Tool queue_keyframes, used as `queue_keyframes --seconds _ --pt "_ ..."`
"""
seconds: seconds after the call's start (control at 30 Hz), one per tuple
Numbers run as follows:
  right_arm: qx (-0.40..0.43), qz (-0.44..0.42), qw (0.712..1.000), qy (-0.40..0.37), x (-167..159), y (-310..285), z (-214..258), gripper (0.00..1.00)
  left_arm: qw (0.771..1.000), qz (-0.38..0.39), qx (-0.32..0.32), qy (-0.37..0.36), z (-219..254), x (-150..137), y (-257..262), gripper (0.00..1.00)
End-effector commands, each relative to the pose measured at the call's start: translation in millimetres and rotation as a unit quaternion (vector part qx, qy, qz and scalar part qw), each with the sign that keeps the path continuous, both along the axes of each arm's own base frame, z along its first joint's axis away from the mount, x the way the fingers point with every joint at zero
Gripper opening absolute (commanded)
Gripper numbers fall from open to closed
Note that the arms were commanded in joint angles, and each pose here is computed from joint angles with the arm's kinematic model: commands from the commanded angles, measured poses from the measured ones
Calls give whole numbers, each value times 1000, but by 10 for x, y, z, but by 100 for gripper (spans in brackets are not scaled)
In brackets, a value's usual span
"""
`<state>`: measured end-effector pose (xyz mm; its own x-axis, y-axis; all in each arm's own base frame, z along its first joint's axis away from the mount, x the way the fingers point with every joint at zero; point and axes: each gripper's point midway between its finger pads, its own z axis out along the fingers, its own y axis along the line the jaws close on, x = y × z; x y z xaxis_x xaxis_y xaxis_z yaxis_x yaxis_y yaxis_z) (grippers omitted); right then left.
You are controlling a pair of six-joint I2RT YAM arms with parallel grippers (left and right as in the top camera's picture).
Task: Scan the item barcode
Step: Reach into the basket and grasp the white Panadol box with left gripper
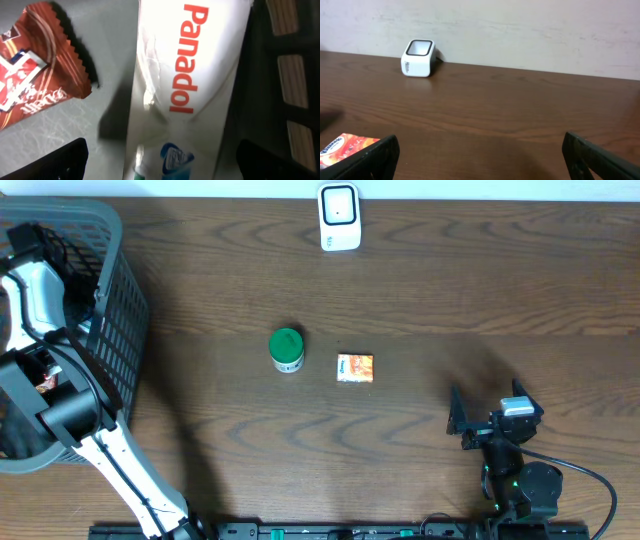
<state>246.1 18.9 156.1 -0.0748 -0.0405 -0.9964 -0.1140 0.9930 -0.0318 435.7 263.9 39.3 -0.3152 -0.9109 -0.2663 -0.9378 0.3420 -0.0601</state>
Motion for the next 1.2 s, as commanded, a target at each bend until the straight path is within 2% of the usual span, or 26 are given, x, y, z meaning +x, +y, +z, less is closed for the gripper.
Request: queue_keyframes --seconds 0.0,0.3,0.33,0.37,0.43,0.53,0.67,0.83,1.0,1.17 --pt "-6 4 1000 0 -3 19 -4 99 1000 -8 6 19 -149 -55 5 95" --pt "-6 4 1000 0 -3 19 -4 99 1000 -8 5 20 -341 -98 -18 95" --pt "-6 4 1000 0 -3 19 -4 99 1000 -8 4 22 -350 -108 -24 91" --pt "-6 4 1000 0 -3 19 -4 99 1000 -8 1 27 -358 -133 -38 76" --pt "-6 4 1000 0 -3 19 -4 99 999 -9 -2 32 -363 -158 -52 62" --pt "-6 4 1000 0 -3 19 -4 99 999 -8 -8 43 -371 -211 -74 52" --pt "-6 4 1000 0 -3 19 -4 99 999 -5 -11 47 -307 -267 -71 49" --pt "-6 4 1000 0 -3 19 -4 99 1000 7 4 21 38 -303 43 49" --pt "-6 4 1000 0 -3 19 -4 99 998 27 39 -38 729 -387 209 48" --pt "-6 4 1000 0 -3 19 -4 99 992 40 74 -95 1492 -587 225 49"
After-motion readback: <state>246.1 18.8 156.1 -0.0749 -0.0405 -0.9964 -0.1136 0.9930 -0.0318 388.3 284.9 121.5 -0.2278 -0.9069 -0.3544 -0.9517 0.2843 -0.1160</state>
